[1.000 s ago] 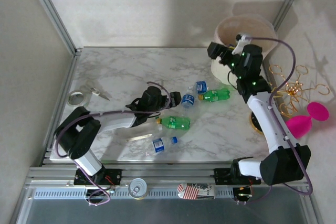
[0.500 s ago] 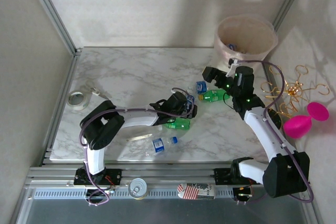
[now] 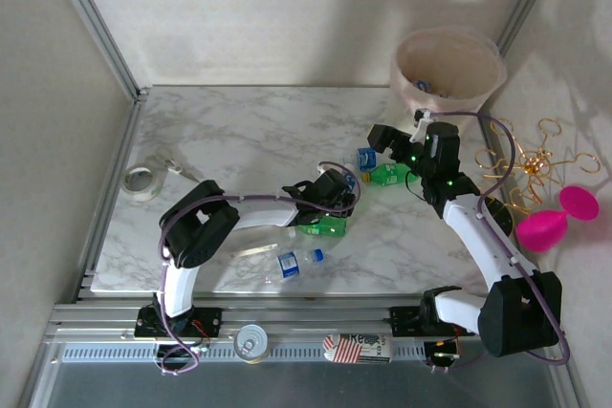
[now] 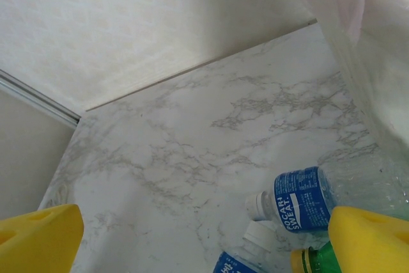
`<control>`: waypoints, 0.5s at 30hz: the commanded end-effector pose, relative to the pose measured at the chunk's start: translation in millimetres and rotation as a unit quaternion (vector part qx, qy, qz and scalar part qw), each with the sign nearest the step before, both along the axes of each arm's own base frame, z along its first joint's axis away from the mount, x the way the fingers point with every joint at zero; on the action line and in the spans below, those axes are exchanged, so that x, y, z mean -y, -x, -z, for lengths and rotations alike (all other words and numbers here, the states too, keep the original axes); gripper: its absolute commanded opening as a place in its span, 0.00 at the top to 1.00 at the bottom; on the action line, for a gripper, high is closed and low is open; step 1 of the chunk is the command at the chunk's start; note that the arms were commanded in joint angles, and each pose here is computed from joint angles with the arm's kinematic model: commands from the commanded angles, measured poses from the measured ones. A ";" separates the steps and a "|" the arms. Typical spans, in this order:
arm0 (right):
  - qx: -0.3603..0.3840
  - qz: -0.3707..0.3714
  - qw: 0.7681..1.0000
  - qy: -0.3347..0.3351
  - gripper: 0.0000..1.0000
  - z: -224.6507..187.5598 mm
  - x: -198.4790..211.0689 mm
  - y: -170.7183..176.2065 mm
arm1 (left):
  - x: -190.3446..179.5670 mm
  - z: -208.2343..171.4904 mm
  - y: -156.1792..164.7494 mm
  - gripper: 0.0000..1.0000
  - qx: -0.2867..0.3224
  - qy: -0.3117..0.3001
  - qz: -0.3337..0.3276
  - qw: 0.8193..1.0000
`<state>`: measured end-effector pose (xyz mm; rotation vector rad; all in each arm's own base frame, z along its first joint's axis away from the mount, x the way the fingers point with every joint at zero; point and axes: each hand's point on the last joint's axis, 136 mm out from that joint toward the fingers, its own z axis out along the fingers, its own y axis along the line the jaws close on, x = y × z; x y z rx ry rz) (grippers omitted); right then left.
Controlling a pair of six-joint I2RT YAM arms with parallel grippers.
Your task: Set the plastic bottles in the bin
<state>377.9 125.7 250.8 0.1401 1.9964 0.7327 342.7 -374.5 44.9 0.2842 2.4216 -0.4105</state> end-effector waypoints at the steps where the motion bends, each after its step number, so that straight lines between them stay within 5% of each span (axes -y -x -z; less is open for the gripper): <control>1: 0.018 -0.003 1.000 0.008 0.01 -4.1 0.7 1.5 | 0.0 3.1 -3.9 0.25 0.009 -0.023 -0.002 1.000; 15: 0.053 -0.044 0.997 -0.022 0.01 -23.7 -12.5 12.6 | -3.4 -29.8 -9.0 0.48 0.055 0.008 -0.006 0.998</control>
